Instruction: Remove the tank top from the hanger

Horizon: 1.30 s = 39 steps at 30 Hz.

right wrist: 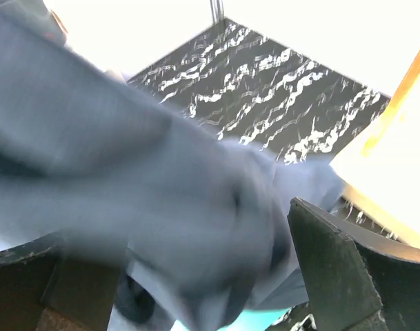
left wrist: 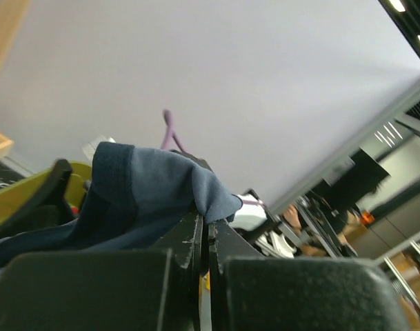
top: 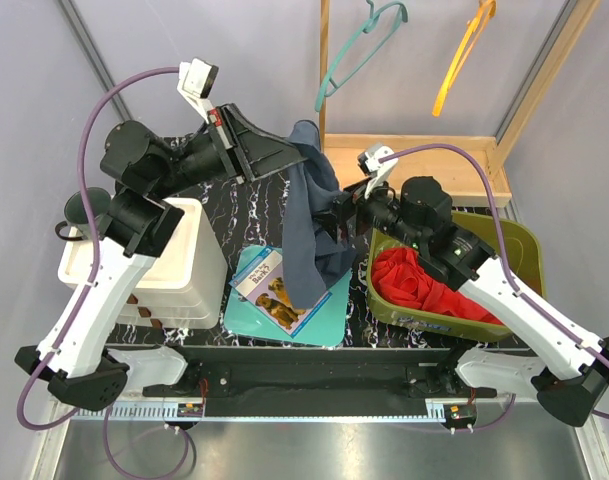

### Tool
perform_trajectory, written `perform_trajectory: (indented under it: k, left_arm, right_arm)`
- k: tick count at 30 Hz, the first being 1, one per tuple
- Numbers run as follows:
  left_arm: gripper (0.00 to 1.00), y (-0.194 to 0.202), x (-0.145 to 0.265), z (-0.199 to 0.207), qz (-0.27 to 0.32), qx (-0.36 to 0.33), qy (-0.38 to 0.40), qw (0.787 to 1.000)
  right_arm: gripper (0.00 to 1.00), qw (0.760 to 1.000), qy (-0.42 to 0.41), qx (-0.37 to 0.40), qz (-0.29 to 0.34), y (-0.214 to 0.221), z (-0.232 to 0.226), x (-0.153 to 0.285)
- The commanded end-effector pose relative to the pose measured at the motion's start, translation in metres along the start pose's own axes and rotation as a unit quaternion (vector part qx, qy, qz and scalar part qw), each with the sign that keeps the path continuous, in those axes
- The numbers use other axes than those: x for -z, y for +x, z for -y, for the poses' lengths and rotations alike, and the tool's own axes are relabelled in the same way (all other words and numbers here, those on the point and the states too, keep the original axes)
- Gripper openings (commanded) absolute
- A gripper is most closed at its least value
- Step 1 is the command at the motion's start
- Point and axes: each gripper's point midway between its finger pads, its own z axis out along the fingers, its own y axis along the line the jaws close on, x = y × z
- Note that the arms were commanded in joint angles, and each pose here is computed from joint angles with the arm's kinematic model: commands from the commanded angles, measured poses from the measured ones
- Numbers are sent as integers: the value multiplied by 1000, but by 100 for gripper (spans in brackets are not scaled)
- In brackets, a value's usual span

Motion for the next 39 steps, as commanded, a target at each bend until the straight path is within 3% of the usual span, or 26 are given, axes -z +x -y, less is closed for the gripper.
perform_trajectory:
  k: [1,6,8,12,13,14,16,21,22,23,24,26,32,36,39]
  left_arm:
    - [0,8,10,51,-38,-31,97,994]
    - [0,11,1,52,-57,-20,119,991]
    - [0,8,-1,53,-49,-23,119,991]
    - [0,1,-6,49,-33,-31,112,993]
    - [1,-2,-7,48,-27,-32,108,993]
    - [4,-1,-8,43,-27,-34,100,994]
    - [8,-1,-9,36,-24,-40,85,995]
    - [38,-3,-5,5,-5,-60,16,998]
    - [45,-5,-3,1,5,-63,4,998]
    - [52,-11,4,-8,32,-65,-25,997]
    - [65,-15,7,-15,46,-65,-42,996]
    - [73,-24,19,-28,82,-69,-83,991]
    - [77,-25,36,-40,104,-76,-127,984]
    - [77,-20,49,-40,114,-75,-140,981]
    - [77,-18,54,-43,119,-73,-149,979]
  right_arm:
    - [100,995,-20,45,92,-59,-11,4]
    - [99,983,-142,46,103,-60,-57,8]
    - [89,984,-148,23,97,-59,-60,9]
    - [53,985,-143,5,97,-57,-60,20]
    - [41,987,-127,-5,95,-56,-55,23]
    - [15,989,-112,-12,97,-58,-51,25]
    - [0,991,-75,-23,107,-64,-39,37]
    - [0,990,-15,-28,136,-99,-24,71]
    - [0,993,6,-21,119,-94,-17,74]
    - [0,993,16,-16,115,-98,-15,78]
    - [0,991,24,-10,128,-115,-14,88]
    - [0,987,108,-14,121,-118,14,102]
    - [0,941,292,43,168,-173,68,180]
    - [0,900,398,113,135,-197,96,218]
    - [0,867,465,116,140,-216,109,250]
